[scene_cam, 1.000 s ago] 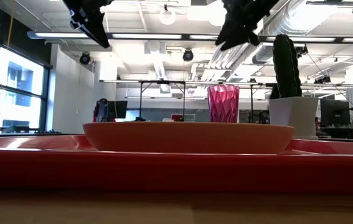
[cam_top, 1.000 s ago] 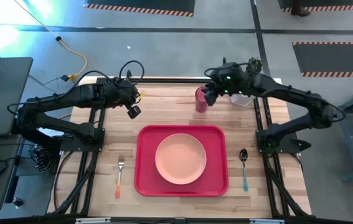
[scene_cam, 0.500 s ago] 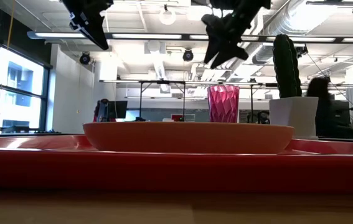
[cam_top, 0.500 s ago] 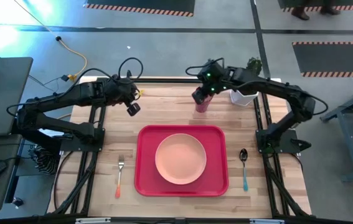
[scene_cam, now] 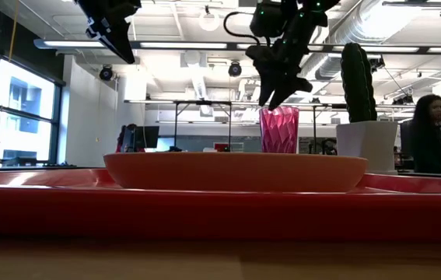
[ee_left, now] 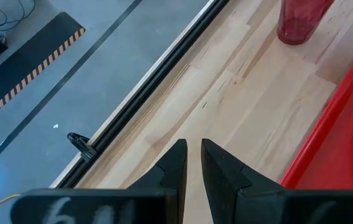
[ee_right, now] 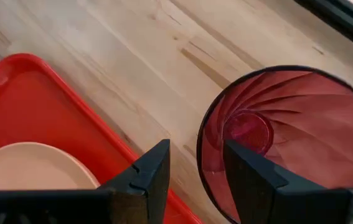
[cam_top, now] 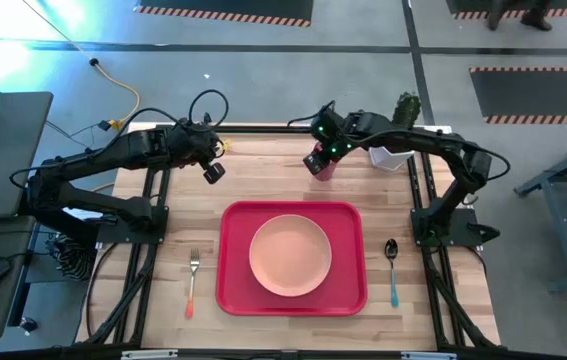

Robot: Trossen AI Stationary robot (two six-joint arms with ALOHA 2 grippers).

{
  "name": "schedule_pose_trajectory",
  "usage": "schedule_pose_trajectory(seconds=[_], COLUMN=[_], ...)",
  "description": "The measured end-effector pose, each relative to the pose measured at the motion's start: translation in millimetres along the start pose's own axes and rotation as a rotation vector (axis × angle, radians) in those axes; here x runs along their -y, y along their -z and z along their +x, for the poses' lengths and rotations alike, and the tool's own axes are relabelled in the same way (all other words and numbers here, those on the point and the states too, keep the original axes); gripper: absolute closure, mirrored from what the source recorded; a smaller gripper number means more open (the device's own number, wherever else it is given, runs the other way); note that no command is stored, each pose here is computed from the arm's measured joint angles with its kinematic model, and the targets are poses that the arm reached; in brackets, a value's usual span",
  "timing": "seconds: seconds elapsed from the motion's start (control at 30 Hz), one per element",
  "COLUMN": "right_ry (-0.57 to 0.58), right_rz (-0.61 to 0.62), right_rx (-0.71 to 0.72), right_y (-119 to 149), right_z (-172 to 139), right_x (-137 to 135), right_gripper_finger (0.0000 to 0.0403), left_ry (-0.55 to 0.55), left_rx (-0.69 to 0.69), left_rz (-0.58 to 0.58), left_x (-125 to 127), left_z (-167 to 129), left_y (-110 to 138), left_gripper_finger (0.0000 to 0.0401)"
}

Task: Pick and place plate/cup/fork/spoon on tray
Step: Put the purple cup on the top right of the red tray

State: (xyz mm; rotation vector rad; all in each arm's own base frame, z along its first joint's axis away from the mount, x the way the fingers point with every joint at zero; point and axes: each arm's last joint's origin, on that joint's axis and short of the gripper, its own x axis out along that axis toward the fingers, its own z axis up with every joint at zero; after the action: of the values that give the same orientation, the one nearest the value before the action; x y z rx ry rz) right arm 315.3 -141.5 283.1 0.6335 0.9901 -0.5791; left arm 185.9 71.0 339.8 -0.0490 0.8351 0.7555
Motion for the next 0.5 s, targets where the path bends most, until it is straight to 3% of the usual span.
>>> schedule_pose_trajectory(seconds=[0.27,0.5], right_ry=[0.025,0.029], right_rz=[0.005,0.014], right_rx=[-0.058,-0.067], right_y=[4.4,5.4], right_z=[7.8,7.8], right_x=[0.0,-0.1], right_gripper_finger=[0.0278,0.0359], left_ry=[0.000,0.000], left_rx=[0.000,0.000], left_rz=[0.000,0.000], left_x=[0.1,0.1], left_z=[0.1,0.1], left_y=[-0.1,-0.2], left_gripper_finger=[0.0362,0.0362])
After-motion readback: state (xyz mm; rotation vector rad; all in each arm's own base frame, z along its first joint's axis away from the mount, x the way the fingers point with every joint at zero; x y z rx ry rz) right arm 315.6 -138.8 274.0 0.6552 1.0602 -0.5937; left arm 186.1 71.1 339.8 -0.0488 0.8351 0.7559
